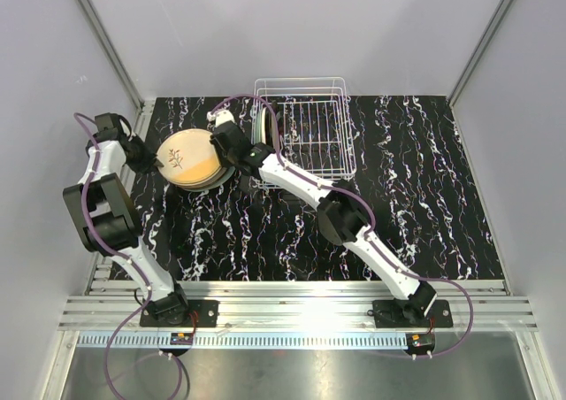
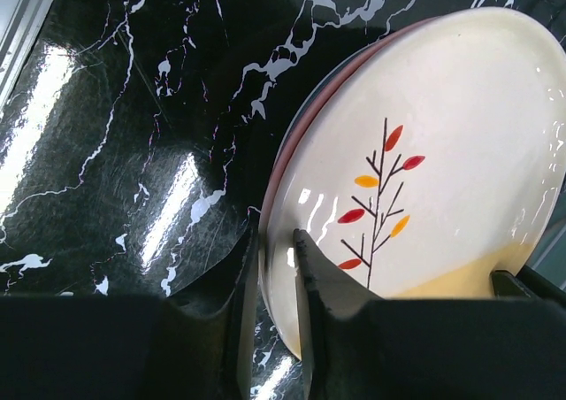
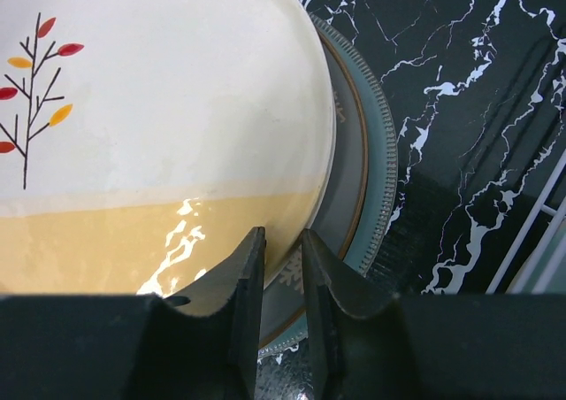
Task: Load the plates into the dish rack
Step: Grab a plate with the left arm
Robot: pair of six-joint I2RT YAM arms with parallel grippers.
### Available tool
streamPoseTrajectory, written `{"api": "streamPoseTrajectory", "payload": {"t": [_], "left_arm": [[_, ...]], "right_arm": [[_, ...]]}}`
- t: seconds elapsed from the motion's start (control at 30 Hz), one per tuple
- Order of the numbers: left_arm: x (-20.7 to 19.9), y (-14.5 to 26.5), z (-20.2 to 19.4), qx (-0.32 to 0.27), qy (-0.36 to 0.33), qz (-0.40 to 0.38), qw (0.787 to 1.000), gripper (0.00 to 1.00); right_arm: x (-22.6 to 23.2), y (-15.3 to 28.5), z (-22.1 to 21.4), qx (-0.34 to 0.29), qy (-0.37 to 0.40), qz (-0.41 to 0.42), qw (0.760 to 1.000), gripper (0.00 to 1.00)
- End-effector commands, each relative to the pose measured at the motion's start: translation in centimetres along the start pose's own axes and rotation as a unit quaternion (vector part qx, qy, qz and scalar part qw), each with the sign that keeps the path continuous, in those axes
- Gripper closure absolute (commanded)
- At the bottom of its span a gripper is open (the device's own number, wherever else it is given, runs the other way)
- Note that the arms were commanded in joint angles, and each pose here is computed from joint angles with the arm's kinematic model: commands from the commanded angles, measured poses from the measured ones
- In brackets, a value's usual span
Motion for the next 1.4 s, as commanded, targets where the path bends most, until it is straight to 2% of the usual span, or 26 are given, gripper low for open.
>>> {"api": "streamPoseTrajectory", "payload": {"t": [0.0, 0.03, 0.17, 0.3, 0.57, 0.8, 0.93, 1.03, 1.17, 1.37], "left_arm": [[-1.8, 1.8, -0.2, -0.014, -0.022, -0.028, 0.999, 0.96], [-1.9, 2.0, -0.1, -0.017, -0.024, -0.028, 0.999, 1.0], [-1.8, 2.2, -0.3, -0.016, -0.024, -0.023, 0.999, 1.0], [-1.8, 2.7, -0.3, -0.021, -0.025, -0.017, 0.999, 1.0], [-1.8, 3.5, -0.1, -0.032, -0.022, -0.012, 0.999, 1.0], [-2.1, 4.9, 0.0, -0.047, -0.021, -0.012, 0.999, 1.0], [-2.0, 5.3, -0.2, -0.051, -0.021, -0.013, 0.998, 1.0], [-2.5, 5.8, -0.2, -0.052, -0.022, -0.022, 0.998, 1.0], [-2.9, 6.6, -0.6, -0.055, -0.022, -0.038, 0.998, 1.0], [-3.8, 8.1, -1.1, -0.058, -0.017, -0.067, 0.996, 1.0]], "right_arm": [[1.2, 2.6, 1.7, 0.0, 0.017, 0.027, 1.0, 0.7], [1.2, 2.7, 1.8, -0.001, 0.018, 0.028, 0.999, 0.7], [1.8, 3.8, 2.8, -0.01, 0.025, 0.045, 0.999, 0.68], [3.0, 4.8, 3.3, -0.024, 0.064, 0.062, 0.996, 0.6], [3.9, 6.6, 4.8, -0.043, 0.087, 0.074, 0.993, 0.53], [5.6, 8.6, 6.3, -0.108, 0.167, 0.089, 0.976, 0.32], [7.5, 10.8, 7.8, -0.169, 0.203, 0.111, 0.958, 0.18], [9.0, 11.0, 7.8, -0.192, 0.236, 0.117, 0.945, 0.13], [10.5, 10.3, 7.5, -0.199, 0.292, 0.104, 0.93, 0.11], [10.8, 8.6, 6.8, -0.189, 0.325, 0.072, 0.924, 0.13]]}}
Point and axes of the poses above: each gripper's point midway between its finger pads, its own y axis back along the fingers, its own x axis along the line the jaws close on, z = x × y, the point moved 3 cm from there along y, back along the fingers, and after that the axes turned 13 degrees about y, right-handed, at the moved point
